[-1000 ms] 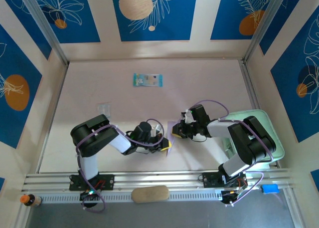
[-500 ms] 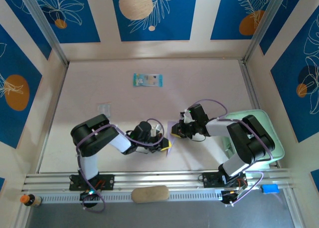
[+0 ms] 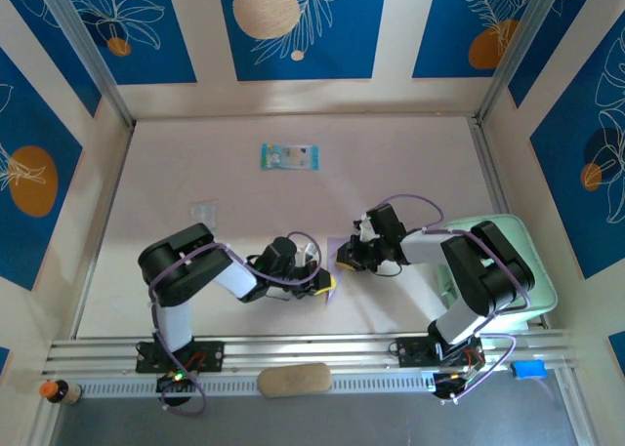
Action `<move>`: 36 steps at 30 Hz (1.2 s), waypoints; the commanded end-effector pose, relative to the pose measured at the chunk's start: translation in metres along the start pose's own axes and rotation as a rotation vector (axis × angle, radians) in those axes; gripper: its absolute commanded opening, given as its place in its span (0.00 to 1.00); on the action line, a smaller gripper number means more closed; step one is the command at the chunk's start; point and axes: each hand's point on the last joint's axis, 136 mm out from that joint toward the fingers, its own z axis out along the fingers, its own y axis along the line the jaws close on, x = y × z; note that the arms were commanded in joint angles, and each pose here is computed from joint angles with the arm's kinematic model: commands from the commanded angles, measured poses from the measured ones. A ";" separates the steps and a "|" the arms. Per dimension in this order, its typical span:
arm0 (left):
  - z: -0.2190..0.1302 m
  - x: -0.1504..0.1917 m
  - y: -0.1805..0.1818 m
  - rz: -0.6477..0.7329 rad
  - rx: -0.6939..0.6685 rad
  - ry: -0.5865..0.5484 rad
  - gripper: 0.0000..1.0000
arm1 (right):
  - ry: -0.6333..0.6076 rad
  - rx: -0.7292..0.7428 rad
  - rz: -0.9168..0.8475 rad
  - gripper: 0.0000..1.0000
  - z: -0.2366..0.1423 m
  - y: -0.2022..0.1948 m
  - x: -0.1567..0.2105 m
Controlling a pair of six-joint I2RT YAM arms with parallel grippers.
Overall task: Fold a paper plane with a square sheet of paper (pick it up from the middle)
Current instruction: Perform the fifth fold on the wing at the bottom-center of the table.
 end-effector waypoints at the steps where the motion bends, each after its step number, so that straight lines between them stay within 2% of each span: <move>1: -0.008 0.001 0.049 -0.076 -0.180 -0.011 0.09 | 0.018 0.090 0.061 0.13 0.005 -0.023 0.006; 4: -0.013 0.004 0.050 -0.048 -0.226 0.004 0.18 | 0.021 0.095 0.068 0.13 0.005 -0.024 0.006; 9: -0.014 0.012 0.047 -0.002 -0.273 0.075 0.21 | 0.023 0.094 0.070 0.13 0.005 -0.023 0.006; 16: -0.019 0.017 0.052 0.030 -0.343 0.111 0.07 | 0.027 0.101 0.077 0.13 0.006 -0.024 0.006; 19: -0.021 0.018 0.051 0.038 -0.347 0.112 0.06 | 0.029 0.106 0.079 0.13 0.006 -0.025 0.007; 24: -0.025 0.020 0.049 0.057 -0.358 0.114 0.19 | 0.031 0.111 0.085 0.12 0.007 -0.027 0.008; 27: -0.027 0.022 0.049 0.065 -0.370 0.123 0.20 | 0.033 0.113 0.087 0.12 0.007 -0.028 0.008; 36: -0.026 0.027 0.052 0.075 -0.390 0.149 0.04 | 0.037 0.116 0.092 0.12 0.009 -0.029 0.008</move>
